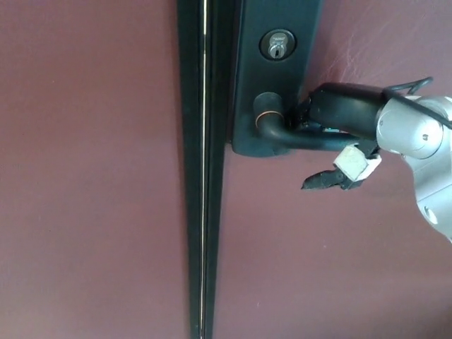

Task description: The robot walks towards the door handle and put its right hand on it and twist the handle

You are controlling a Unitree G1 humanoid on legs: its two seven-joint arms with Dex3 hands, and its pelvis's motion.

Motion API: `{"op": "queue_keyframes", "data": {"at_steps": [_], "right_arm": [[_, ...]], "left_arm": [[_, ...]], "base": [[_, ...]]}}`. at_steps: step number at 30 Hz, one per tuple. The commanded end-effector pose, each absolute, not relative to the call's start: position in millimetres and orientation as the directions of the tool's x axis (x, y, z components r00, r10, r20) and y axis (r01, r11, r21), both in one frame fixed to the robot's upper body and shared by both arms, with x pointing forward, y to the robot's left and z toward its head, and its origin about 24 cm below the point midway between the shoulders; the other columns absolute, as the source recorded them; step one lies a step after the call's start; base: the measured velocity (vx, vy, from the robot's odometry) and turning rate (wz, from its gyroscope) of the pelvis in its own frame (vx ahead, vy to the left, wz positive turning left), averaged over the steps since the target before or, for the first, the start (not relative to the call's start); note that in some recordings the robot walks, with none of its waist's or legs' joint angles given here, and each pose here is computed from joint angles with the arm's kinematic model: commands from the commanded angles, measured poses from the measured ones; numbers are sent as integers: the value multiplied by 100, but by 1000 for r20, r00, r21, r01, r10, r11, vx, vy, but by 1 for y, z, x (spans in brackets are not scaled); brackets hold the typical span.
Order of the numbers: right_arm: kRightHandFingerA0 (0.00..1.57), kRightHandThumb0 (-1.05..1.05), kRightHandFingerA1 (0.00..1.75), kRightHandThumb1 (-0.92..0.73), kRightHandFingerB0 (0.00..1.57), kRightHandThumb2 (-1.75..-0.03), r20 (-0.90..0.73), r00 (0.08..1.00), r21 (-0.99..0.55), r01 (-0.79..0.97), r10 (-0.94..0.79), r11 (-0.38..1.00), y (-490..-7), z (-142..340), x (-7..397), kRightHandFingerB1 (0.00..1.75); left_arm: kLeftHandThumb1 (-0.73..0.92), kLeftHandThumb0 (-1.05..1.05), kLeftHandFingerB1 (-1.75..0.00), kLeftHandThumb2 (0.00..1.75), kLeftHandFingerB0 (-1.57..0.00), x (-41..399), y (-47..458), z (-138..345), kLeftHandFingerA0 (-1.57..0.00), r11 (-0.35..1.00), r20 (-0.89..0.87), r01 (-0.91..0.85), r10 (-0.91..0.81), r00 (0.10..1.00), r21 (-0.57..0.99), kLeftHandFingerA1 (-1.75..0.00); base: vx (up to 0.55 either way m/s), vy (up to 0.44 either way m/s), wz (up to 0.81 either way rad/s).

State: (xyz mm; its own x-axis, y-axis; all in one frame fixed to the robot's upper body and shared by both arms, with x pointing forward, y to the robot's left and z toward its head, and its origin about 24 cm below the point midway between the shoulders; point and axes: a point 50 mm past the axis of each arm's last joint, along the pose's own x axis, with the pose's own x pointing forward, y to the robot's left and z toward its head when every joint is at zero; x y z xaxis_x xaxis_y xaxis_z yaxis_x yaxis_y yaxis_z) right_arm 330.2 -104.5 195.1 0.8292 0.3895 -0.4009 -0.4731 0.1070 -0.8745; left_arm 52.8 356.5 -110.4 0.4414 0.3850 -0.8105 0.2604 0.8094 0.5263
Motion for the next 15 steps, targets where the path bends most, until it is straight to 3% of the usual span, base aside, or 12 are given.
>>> {"op": "queue_keyframes", "data": {"at_steps": [1,2,6,7,9,10,11,12,15], "right_arm": [[1,-85,14,-47,6,-70,-450,792,-847,-524,413,84,-104,192,327,22],[0,-76,11,-45,10,-87,-437,797,-852,-515,416,93,-104,195,327,21],[0,-76,12,-44,4,-87,-414,805,-862,-497,424,102,-105,203,327,20],[0,-83,18,-58,2,-58,-411,807,-863,-494,423,104,-106,206,327,25],[0,-85,20,-57,2,-62,-406,813,-866,-489,418,108,-108,212,328,24],[2,-75,12,-44,3,-88,-405,815,-868,-486,415,108,-109,215,328,20],[2,-75,13,-44,3,-88,-406,815,-867,-487,414,108,-109,216,328,20],[0,-87,19,-54,1,-63,-406,815,-866,-487,414,109,-110,219,328,23],[0,-86,14,-45,5,-74,-404,815,-865,-488,415,118,-111,231,330,21]], "left_arm": [[64,-10,-43,58,-52,49,354,-112,-62,807,-818,279,379,432,521,-47],[64,-10,-43,58,-51,49,354,-113,-62,807,-818,278,379,432,521,-47],[65,-10,-43,58,-51,49,354,-113,-61,808,-821,280,378,428,518,-47],[65,-10,-43,58,-51,49,354,-113,-61,811,-822,277,376,428,516,-47],[65,-10,-43,58,-51,49,354,-113,-61,815,-823,271,374,429,512,-47],[65,-10,-43,58,-51,49,354,-113,-61,817,-823,269,372,429,510,-47],[65,-10,-43,58,-51,48,354,-113,-62,817,-824,270,373,427,510,-47],[65,-10,-43,58,-52,48,354,-113,-63,816,-824,271,374,427,511,-48],[65,-10,-43,58,-52,47,354,-113,-63,813,-823,276,375,427,513,-48]], "base": [[0,0,0],[0,0,0],[0,0,0],[0,0,0],[0,0,0],[0,0,0],[0,0,0],[0,0,0],[0,0,0]]}}
